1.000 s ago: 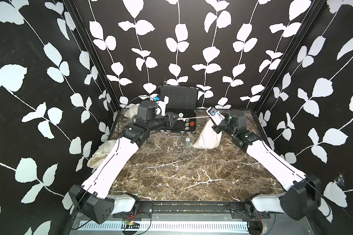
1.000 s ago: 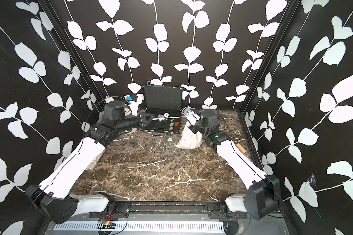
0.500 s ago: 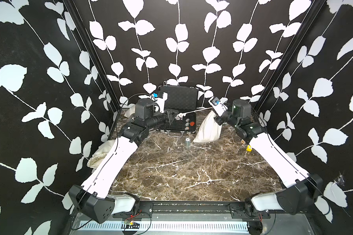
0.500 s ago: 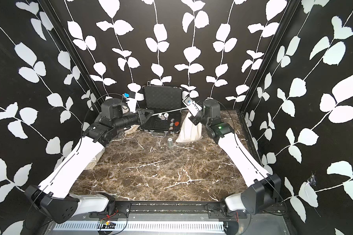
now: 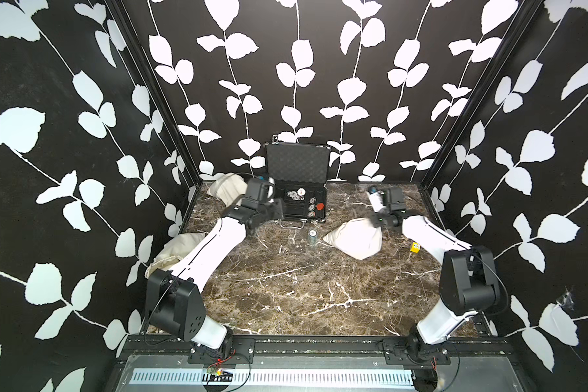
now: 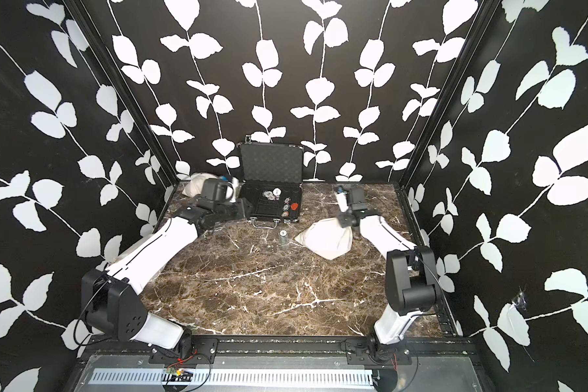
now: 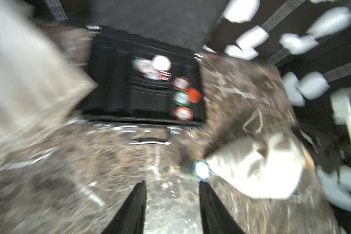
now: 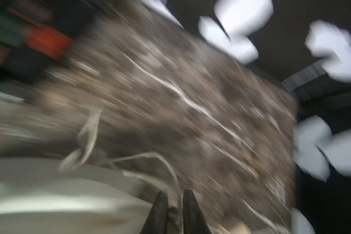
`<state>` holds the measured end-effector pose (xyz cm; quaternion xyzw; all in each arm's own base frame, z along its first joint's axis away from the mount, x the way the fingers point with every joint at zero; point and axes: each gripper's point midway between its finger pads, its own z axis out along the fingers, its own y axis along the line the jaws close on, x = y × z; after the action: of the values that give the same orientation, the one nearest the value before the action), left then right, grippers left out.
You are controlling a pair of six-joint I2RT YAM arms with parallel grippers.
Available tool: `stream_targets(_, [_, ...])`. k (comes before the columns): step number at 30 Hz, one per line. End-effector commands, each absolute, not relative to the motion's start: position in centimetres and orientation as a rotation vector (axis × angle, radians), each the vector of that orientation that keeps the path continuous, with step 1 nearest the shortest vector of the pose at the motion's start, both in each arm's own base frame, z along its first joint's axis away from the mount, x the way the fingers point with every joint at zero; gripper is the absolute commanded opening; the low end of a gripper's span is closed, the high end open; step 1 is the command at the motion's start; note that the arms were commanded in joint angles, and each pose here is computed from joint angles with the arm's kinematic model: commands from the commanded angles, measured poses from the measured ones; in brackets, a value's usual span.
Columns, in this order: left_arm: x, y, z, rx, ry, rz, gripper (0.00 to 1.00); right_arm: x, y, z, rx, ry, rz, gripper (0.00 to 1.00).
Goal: Close the soil bag
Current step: Frap the soil bag at the center of the board, then pick up the soil bag at the corner of the board.
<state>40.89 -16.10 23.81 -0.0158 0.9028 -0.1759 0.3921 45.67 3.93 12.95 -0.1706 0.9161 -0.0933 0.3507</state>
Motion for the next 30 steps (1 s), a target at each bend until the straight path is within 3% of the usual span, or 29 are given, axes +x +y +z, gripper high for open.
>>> stream_targets(1, [41.0,-9.4,25.9,-0.196,2.24,-0.212,0.61,45.6,0.9,17.0,-0.267,2.319,-0.385,0.3])
stream_targets(5, [41.9,-2.8,23.0,-0.345,2.31,-0.048,0.72,44.0,0.7,21.3,-0.234,2.215,-0.366,0.61])
stream_targets(12, [46.0,1.1,15.6,-0.424,2.479,0.086,0.89,40.8,1.5,24.9,-0.196,2.069,-0.256,0.96])
stream_targets(21, [51.2,1.7,7.2,-0.43,2.662,0.08,0.91,37.2,3.3,23.4,-0.252,2.045,-0.115,0.99])
stream_targets(24, [52.4,0.2,5.1,-0.449,2.683,-0.078,0.84,36.8,3.3,22.4,-0.259,2.065,-0.115,1.0])
stream_targets(26, [52.7,-1.0,4.1,-0.446,2.69,-0.175,0.72,36.6,3.2,21.9,-0.263,2.077,-0.119,0.99])
stream_targets(30, [51.9,-1.4,3.4,-0.452,2.7,-0.203,0.24,36.4,3.1,21.3,-0.262,2.089,-0.121,1.0])
